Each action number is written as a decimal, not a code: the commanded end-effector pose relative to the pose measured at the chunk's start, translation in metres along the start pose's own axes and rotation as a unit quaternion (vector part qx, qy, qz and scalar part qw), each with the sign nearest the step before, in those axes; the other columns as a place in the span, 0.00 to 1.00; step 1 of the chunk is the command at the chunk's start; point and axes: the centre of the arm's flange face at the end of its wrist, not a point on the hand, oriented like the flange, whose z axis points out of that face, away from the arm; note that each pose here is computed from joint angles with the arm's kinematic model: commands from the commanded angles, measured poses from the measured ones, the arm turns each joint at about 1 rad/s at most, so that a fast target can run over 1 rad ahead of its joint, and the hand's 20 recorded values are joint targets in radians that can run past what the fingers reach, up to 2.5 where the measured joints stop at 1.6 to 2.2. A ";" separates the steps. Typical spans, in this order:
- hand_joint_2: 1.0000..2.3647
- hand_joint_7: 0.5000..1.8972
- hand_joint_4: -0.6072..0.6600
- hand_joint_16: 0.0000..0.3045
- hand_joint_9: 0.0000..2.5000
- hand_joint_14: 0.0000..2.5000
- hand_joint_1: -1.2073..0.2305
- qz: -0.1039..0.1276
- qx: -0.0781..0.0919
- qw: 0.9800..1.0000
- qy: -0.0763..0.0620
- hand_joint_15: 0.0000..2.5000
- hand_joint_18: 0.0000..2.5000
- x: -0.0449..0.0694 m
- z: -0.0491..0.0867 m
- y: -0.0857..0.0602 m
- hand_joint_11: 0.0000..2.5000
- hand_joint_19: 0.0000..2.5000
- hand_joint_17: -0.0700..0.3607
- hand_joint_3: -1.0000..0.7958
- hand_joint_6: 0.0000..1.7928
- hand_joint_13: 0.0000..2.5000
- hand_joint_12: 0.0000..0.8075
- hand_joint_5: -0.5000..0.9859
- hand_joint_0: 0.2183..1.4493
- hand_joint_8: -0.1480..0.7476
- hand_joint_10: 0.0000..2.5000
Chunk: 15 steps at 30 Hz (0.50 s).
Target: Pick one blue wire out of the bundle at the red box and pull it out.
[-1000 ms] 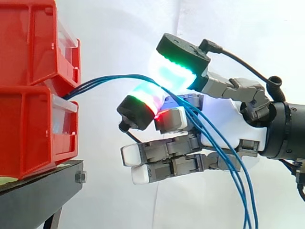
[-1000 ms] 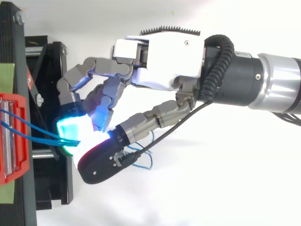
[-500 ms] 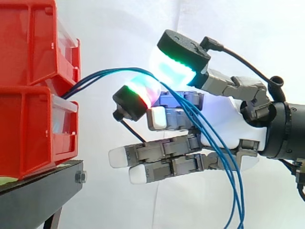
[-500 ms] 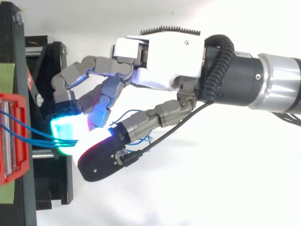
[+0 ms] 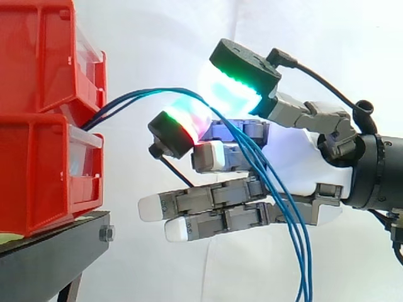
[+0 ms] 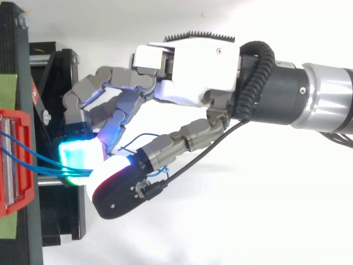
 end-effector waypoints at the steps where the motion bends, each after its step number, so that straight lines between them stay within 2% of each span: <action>1: 0.01 0.32 0.47 0.16 0.41 0.01 0.21 -0.001 0.002 1.000 0.002 0.14 0.17 0.001 0.000 -0.001 0.35 0.16 0.42 0.40 0.50 0.22 0.44 0.20 0.46 0.39 0.01; 4: 0.01 0.32 0.46 0.16 0.41 0.01 0.21 -0.001 0.002 1.000 0.002 0.14 0.18 0.001 0.000 -0.001 0.36 0.16 0.42 0.40 0.50 0.22 0.44 0.20 0.46 0.39 0.01; 5: 0.01 0.37 0.42 0.16 0.42 0.01 0.21 -0.001 0.002 1.000 0.002 0.14 0.18 0.001 0.000 -0.001 0.37 0.16 0.42 0.42 0.50 0.22 0.43 0.20 0.46 0.39 0.01; 6: 0.01 0.44 0.42 0.16 0.42 0.01 0.21 -0.001 0.002 1.000 0.001 0.14 0.17 0.000 0.000 -0.001 0.36 0.17 0.42 0.45 0.50 0.22 0.43 0.20 0.47 0.40 0.01; 7: 0.01 0.45 0.43 0.16 0.42 0.01 0.22 -0.001 0.002 1.000 0.001 0.14 0.17 0.001 0.000 -0.001 0.36 0.17 0.41 0.45 0.50 0.22 0.43 0.20 0.47 0.39 0.01; 11: 0.01 0.46 0.44 0.16 0.42 0.01 0.22 -0.001 0.001 1.000 0.001 0.14 0.17 0.001 0.000 -0.001 0.36 0.18 0.41 0.45 0.51 0.22 0.43 0.20 0.49 0.39 0.01; 15: 0.01 0.49 0.38 0.16 0.42 0.01 0.22 0.000 0.000 1.000 0.001 0.15 0.15 0.001 0.000 0.000 0.35 0.20 0.41 0.42 0.51 0.22 0.42 0.20 0.53 0.38 0.01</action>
